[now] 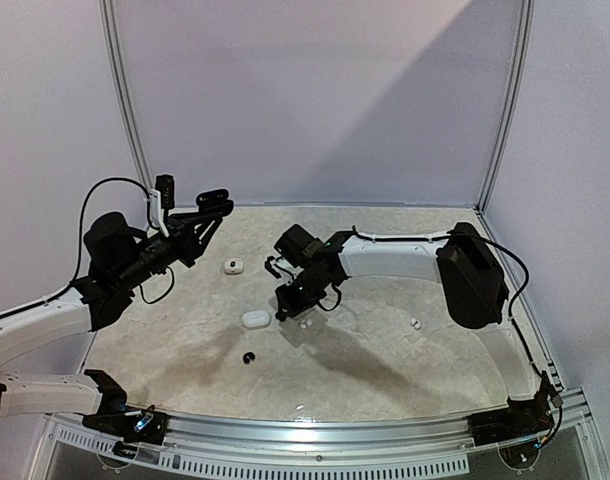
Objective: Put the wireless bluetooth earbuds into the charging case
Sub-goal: Pick up the right earbud from the center of the board.
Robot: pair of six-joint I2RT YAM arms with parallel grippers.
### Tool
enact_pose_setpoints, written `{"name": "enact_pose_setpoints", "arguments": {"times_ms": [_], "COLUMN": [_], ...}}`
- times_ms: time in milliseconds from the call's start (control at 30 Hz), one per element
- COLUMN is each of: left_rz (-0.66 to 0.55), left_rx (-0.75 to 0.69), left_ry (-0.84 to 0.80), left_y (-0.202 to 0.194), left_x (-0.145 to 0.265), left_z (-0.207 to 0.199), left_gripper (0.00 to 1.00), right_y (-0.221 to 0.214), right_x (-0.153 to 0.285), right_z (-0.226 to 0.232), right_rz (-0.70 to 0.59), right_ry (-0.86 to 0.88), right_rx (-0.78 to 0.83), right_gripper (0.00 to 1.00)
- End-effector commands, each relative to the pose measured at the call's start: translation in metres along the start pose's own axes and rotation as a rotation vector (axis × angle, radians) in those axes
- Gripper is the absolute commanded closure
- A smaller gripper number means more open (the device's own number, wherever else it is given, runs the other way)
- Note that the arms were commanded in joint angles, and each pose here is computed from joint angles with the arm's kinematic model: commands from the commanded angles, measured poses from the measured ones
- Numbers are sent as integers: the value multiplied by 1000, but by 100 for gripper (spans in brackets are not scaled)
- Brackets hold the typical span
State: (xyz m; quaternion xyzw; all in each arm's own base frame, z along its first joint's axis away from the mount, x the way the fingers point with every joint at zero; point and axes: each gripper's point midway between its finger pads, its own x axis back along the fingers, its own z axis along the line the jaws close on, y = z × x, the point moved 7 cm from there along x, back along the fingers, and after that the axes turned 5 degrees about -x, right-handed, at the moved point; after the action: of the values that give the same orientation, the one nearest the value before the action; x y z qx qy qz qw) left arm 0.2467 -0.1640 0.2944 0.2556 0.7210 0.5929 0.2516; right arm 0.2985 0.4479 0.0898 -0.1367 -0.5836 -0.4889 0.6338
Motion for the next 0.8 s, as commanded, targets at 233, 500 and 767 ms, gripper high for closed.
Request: {"name": "enact_pose_setpoints", "arguments": {"times_ms": [233,500,767], "left_rz": [-2,2,6], "left_rx": [-14,-23,-22], "left_ry": [15,16,11], "left_y": [1,1,0], "left_x": [-1,-1,-1], "left_z": [5,5,4], "left_gripper": [100,100,100], "right_y": [-17,-25,-10], "right_x": [-25,-28,-5], "right_z": [7,19,24], "right_rz": [59,83,18], "right_ry": [27,42,30], "right_rx": [27,52,72], "right_gripper": [76,93,100]}}
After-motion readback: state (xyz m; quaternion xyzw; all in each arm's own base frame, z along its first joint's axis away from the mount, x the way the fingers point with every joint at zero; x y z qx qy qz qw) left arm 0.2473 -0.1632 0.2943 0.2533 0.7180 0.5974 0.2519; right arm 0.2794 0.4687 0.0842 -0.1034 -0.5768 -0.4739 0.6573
